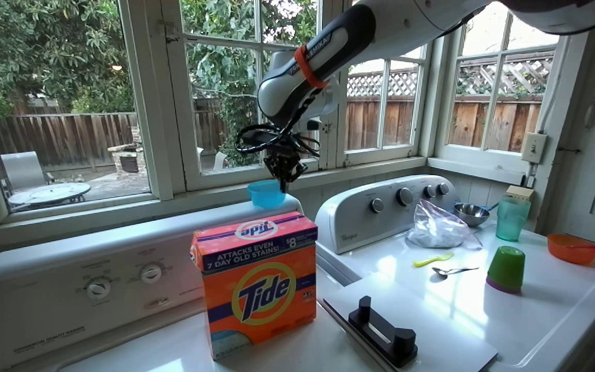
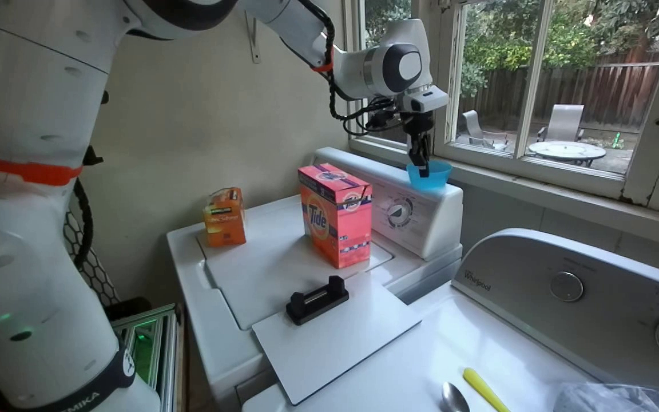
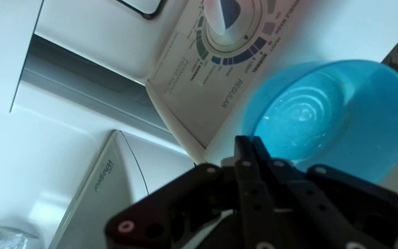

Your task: Take the blue cup off of the box and put it on the washing machine

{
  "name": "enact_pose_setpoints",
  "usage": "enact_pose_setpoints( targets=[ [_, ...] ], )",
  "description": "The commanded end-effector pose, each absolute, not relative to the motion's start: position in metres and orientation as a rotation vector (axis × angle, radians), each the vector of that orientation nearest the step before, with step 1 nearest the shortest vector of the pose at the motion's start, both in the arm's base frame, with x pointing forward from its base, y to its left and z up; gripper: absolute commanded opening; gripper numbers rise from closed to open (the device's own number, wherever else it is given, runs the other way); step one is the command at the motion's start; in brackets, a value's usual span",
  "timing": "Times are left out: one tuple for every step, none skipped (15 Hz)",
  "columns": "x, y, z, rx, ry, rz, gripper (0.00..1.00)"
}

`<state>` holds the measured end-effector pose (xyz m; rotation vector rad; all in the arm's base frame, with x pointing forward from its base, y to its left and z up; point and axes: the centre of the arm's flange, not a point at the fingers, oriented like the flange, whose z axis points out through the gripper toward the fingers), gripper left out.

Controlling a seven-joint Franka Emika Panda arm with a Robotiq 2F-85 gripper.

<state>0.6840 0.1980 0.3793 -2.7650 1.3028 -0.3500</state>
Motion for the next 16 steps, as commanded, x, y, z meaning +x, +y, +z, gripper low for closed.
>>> enact_pose_setpoints(
  targets=[
    [0.698, 0.205, 0.373, -2.755, 1.360, -0.358, 0.01],
    [0.700, 0.205, 0.375, -2.748, 1.366, -0.358, 0.01],
    [0.701, 0.204, 0.375, -2.742, 1.374, -0.358, 0.01],
    [0.702, 0.204, 0.375, -2.741, 1.381, -0.353, 0.01],
    [0.702, 0.203, 0.376, -2.741, 1.388, -0.340, 0.01],
    [0.702, 0.203, 0.376, -2.749, 1.393, -0.325, 0.01],
    [0.701, 0.202, 0.377, -2.756, 1.397, -0.314, 0.01],
    [0.700, 0.202, 0.380, -2.754, 1.397, -0.295, 0.01],
    [0.698, 0.202, 0.382, -2.750, 1.389, -0.275, 0.01],
    [0.696, 0.202, 0.383, -2.750, 1.384, -0.265, 0.01],
    [0.694, 0.201, 0.382, -2.750, 1.380, -0.258, 0.01],
    [0.693, 0.201, 0.381, -2.747, 1.382, -0.258, 0.01],
    [0.693, 0.200, 0.380, -2.739, 1.382, -0.271, 0.01],
    [0.693, 0.199, 0.379, -2.724, 1.371, -0.286, 0.01],
    [0.693, 0.199, 0.377, -2.731, 1.374, -0.277, 0.01],
    [0.692, 0.199, 0.376, -2.739, 1.373, -0.273, 0.01]
  ],
)
